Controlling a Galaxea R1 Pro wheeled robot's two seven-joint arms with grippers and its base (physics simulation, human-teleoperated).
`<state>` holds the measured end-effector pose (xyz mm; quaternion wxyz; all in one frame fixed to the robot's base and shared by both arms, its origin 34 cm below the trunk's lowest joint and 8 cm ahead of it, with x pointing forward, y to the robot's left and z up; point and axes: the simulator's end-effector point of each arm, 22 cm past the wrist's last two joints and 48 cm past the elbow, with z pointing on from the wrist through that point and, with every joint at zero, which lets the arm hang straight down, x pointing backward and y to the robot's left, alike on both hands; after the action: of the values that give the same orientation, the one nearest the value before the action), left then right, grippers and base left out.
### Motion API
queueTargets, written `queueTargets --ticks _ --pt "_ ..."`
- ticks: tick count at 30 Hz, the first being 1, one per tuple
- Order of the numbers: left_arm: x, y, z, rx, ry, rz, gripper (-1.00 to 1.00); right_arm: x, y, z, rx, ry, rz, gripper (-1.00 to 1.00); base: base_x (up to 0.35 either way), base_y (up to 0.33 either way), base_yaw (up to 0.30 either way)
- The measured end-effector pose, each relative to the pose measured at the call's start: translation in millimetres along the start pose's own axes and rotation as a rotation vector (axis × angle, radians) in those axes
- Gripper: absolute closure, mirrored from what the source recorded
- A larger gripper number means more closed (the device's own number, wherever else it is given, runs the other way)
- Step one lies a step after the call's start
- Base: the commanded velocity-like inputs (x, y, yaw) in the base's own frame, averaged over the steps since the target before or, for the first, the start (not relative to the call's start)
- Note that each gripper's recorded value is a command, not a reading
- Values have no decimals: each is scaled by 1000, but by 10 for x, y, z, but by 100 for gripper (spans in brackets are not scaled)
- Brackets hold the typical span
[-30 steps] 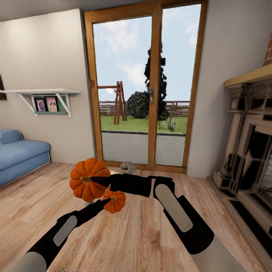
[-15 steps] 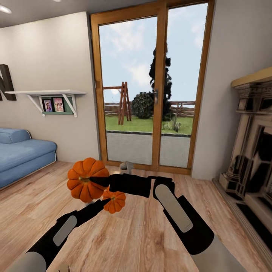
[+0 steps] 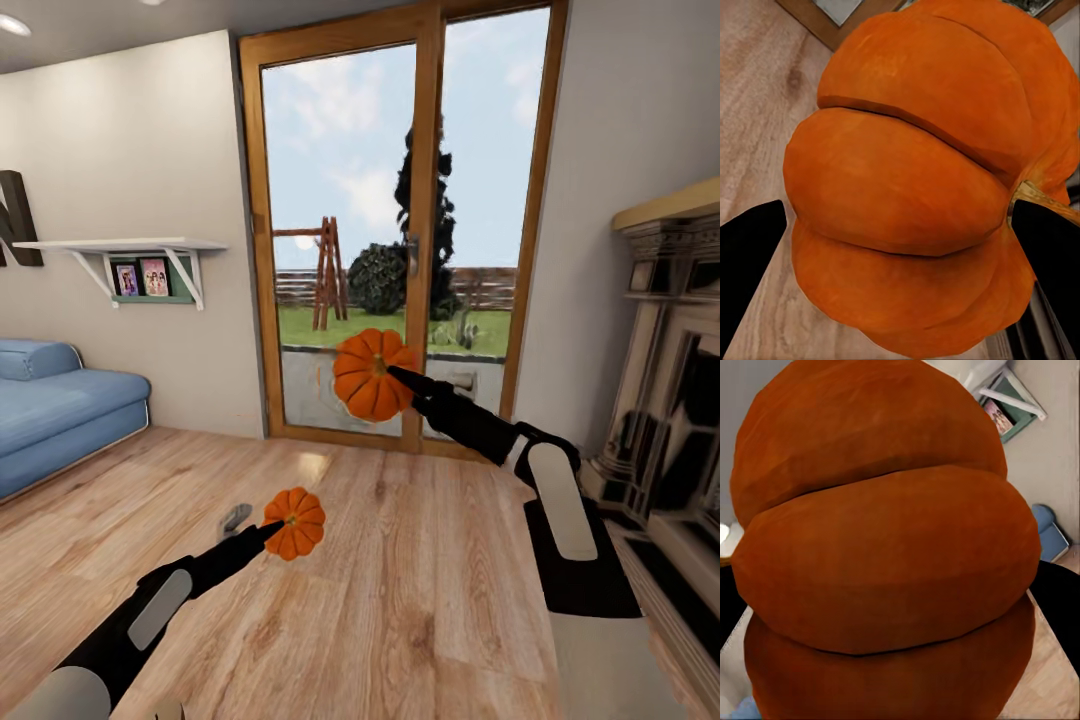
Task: Place each of the two pumpkins and all three candles from the living room inside a cabinet in the living room (use any cabinet), then make sure every cabinet is closed, and position the cauldron so it is next to a table in the living room.
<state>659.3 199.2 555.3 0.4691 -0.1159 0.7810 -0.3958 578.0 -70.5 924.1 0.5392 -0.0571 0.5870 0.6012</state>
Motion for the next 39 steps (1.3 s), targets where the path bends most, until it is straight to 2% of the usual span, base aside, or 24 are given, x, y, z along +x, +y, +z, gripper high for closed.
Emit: queueTargets --ticks 3,9,14,20,26,30,39 --pt "-3 -4 -4 4 0 2 100 -97 -14 -84 -19 -19 6 100 0 0 0" --pt "-4 -5 -5 5 0 3 100 -218 -80 -201 -11 -36 -13 100 0 0 0" --pt "-43 16 -20 1 -8 0 100 -436 -155 -353 5 -93 -14 100 -33 124 0" --pt "-154 113 -98 -11 -21 8 100 -443 -187 -380 15 -98 -17 100 -7 37 0" --pt "-165 122 -107 -12 -21 10 100 -306 -356 -446 49 -96 6 100 0 45 0" --pt "-163 122 -106 -12 -21 11 100 -304 -325 -469 35 -108 6 100 0 8 27" --pt "-168 109 -108 -10 -22 12 100 -294 -340 -465 36 -109 9 100 -103 1 241"
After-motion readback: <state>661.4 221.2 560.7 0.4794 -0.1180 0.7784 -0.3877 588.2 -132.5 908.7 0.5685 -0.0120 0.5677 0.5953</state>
